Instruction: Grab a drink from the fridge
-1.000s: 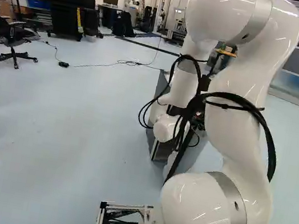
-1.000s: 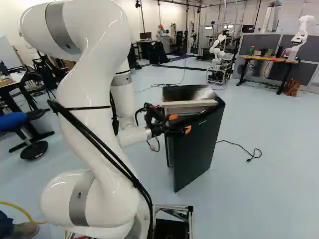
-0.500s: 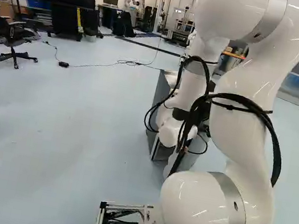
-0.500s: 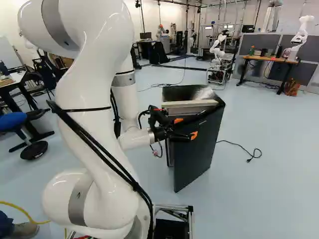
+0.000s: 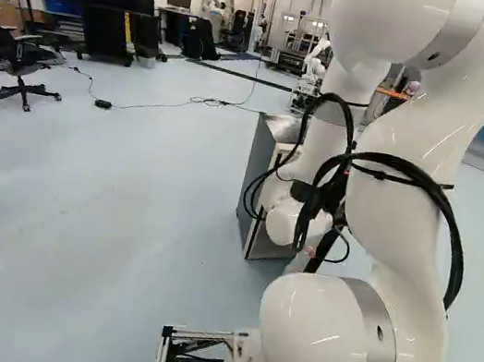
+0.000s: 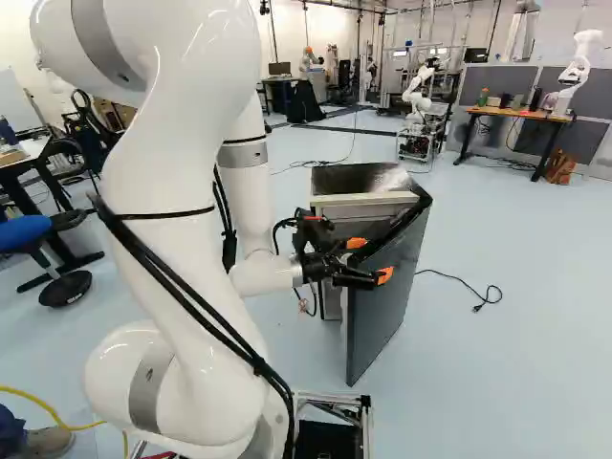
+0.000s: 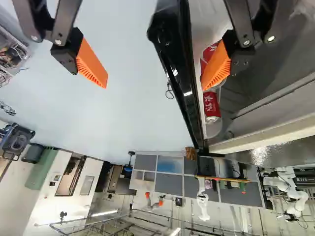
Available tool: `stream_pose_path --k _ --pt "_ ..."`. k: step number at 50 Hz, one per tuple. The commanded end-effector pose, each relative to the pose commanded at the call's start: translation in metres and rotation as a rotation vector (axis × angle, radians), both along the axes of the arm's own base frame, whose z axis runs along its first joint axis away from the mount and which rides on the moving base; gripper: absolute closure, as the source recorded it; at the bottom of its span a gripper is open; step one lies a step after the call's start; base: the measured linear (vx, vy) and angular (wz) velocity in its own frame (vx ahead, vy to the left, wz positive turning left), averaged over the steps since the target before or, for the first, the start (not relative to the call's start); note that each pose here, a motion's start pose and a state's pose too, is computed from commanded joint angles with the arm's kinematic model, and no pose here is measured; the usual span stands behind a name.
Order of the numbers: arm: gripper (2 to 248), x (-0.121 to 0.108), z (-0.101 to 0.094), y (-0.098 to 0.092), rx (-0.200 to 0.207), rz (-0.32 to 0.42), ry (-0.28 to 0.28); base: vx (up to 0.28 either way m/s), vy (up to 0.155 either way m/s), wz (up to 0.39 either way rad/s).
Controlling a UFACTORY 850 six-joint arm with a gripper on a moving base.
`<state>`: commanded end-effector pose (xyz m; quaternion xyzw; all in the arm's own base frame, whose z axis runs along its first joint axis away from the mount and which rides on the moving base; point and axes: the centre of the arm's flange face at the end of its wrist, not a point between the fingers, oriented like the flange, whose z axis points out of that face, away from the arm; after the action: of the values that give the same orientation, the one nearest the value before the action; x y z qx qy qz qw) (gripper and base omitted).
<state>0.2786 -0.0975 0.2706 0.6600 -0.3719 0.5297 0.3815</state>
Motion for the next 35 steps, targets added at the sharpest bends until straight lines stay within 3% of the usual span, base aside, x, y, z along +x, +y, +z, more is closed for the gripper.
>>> stream_pose_path --k 35 --pt "3 -0.035 0.002 -0.037 -0.001 -0.169 0.016 0.000 0.000 0.000"
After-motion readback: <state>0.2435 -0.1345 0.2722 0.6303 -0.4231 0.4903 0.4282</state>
